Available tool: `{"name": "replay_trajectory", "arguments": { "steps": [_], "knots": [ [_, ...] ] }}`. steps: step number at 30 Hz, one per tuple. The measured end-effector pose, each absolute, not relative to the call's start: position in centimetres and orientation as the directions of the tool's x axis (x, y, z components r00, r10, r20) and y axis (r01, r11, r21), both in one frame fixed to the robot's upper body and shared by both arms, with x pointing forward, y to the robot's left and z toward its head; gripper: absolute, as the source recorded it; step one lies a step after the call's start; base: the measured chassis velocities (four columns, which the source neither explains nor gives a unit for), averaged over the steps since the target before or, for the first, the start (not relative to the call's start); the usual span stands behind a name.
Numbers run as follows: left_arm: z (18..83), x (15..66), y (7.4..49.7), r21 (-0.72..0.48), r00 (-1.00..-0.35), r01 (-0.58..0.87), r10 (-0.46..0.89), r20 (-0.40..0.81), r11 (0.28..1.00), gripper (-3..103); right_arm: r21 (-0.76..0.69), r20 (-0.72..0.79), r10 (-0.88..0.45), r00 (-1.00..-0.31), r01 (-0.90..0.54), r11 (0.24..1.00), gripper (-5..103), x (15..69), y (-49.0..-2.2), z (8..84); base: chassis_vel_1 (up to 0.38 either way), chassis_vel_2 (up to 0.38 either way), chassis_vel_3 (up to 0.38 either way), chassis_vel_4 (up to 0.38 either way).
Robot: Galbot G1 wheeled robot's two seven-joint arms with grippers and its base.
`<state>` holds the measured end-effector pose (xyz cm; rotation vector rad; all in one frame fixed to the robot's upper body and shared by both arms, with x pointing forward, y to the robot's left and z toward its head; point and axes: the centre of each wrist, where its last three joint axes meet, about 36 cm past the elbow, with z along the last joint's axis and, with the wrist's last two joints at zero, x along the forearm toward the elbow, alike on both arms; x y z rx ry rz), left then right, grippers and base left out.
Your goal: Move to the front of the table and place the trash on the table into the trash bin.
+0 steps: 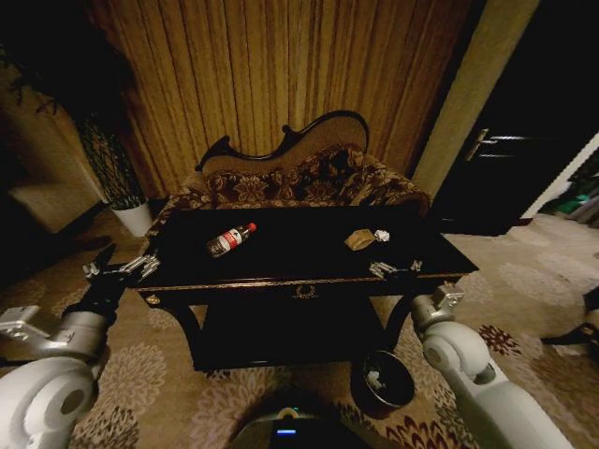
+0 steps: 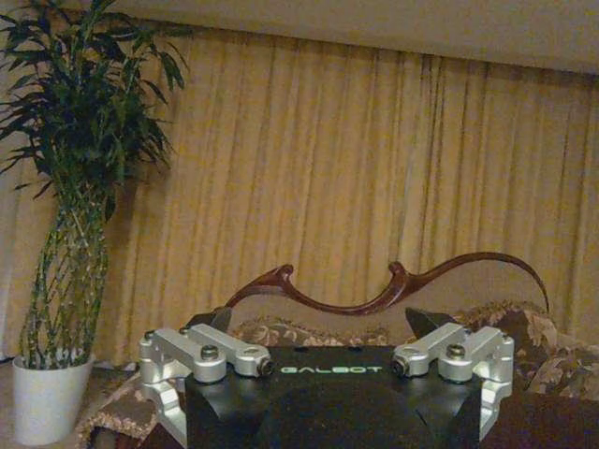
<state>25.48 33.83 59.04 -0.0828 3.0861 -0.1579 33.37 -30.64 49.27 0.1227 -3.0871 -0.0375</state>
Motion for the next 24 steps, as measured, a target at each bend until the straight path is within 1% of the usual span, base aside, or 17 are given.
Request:
{"name": "replay_trajectory", "arguments": {
  "steps": [6,15,19,23,24],
  "knots": [
    [59.0,25.5,33.8,-0.102,-0.997,-0.049,-0.054,-0.048,0.994,100,0.032,0.054,-0.085,-0.995,-0.084,0.996,100,33.5,-30.6,49.2,-0.052,0.045,0.064,-0.065],
    [58.9,25.5,33.7,-0.093,-0.997,-0.052,-0.057,-0.052,0.994,100,0.029,0.054,-0.08,-0.995,-0.078,0.997,100,33.3,-30.8,49.0,-0.109,0.112,0.099,-0.107],
    [58.9,25.5,33.7,-0.092,-0.997,-0.053,-0.058,-0.05,0.994,100,0.049,0.084,-0.088,-0.993,-0.084,0.995,100,33.4,-30.6,49.1,-0.041,0.062,0.065,-0.072],
    [59.0,25.5,33.8,-0.086,-0.997,-0.052,-0.057,-0.052,0.995,100,0.056,0.165,-0.057,-0.985,-0.048,0.997,100,34.8,-31.8,47.9,0.0,0.0,0.0,0.0],
    [59.0,25.5,33.8,-0.086,-0.997,-0.052,-0.057,-0.052,0.995,100,0.056,0.165,-0.057,-0.985,-0.048,0.997,100,34.8,-31.8,47.9,0.0,0.0,0.0,0.0]
  ]
}}
